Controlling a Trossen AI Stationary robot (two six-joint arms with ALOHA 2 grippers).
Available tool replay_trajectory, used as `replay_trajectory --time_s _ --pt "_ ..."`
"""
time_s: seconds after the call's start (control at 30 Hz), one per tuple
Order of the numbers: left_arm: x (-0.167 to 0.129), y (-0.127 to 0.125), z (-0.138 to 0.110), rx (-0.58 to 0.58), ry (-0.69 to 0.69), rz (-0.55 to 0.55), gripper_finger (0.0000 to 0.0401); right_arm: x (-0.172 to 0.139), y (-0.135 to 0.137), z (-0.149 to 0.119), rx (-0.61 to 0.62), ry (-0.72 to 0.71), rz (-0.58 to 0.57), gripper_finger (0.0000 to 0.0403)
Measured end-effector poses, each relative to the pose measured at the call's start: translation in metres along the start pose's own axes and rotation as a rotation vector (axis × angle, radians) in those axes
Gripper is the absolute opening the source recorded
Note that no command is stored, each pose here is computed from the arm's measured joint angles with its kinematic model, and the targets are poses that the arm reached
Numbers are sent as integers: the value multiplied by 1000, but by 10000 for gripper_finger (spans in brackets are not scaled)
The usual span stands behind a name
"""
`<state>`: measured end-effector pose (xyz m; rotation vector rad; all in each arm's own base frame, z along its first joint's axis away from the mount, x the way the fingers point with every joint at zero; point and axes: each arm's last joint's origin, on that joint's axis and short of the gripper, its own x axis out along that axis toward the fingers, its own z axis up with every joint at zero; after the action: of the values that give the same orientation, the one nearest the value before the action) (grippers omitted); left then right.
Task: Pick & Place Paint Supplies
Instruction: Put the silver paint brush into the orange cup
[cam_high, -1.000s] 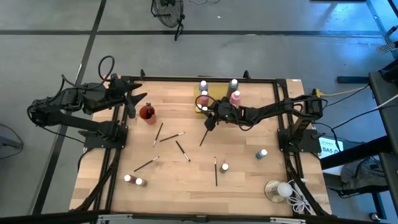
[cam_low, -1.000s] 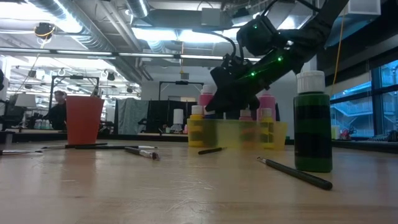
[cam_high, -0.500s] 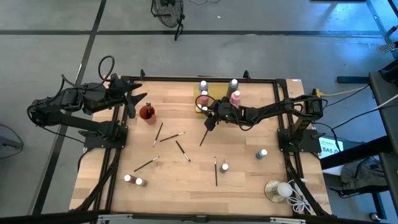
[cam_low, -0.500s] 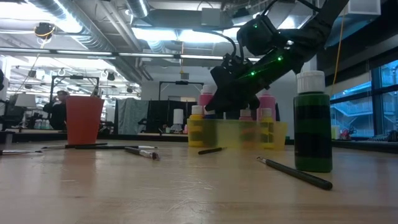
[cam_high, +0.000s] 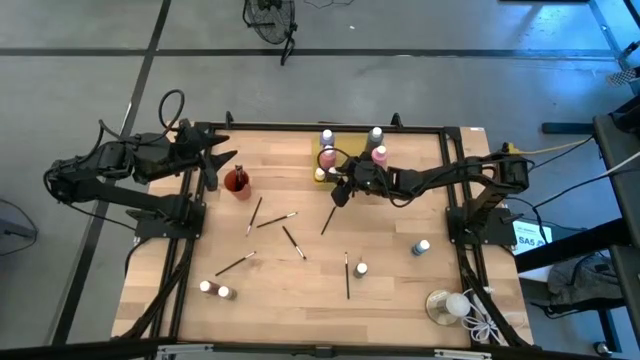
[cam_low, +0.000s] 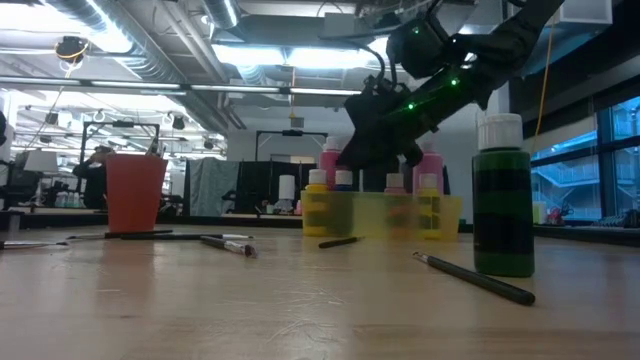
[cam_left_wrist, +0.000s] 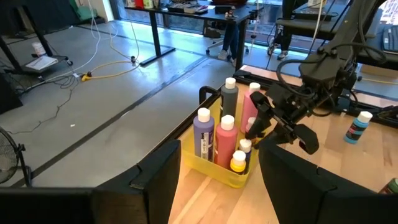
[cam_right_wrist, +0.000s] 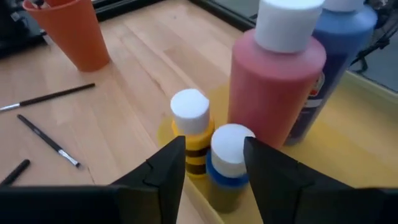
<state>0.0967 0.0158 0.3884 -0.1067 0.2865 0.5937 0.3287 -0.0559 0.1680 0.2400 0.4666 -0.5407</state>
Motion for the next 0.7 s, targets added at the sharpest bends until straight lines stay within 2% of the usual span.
replay_trajectory --time_s 0.13,0.37,0.53,0.7 --pt "0 0 0 0 1 -4 212 0 0 0 0 4 9 181" --pt "0 0 0 -9 2 -6 212 0 5 7 -2 24 10 240" --pt "0 0 0 -8 2 -7 212 -3 17 22 -97 133 -1 264" --pt "0 0 0 -7 4 -7 212 -17 37 50 -240 256 20 268"
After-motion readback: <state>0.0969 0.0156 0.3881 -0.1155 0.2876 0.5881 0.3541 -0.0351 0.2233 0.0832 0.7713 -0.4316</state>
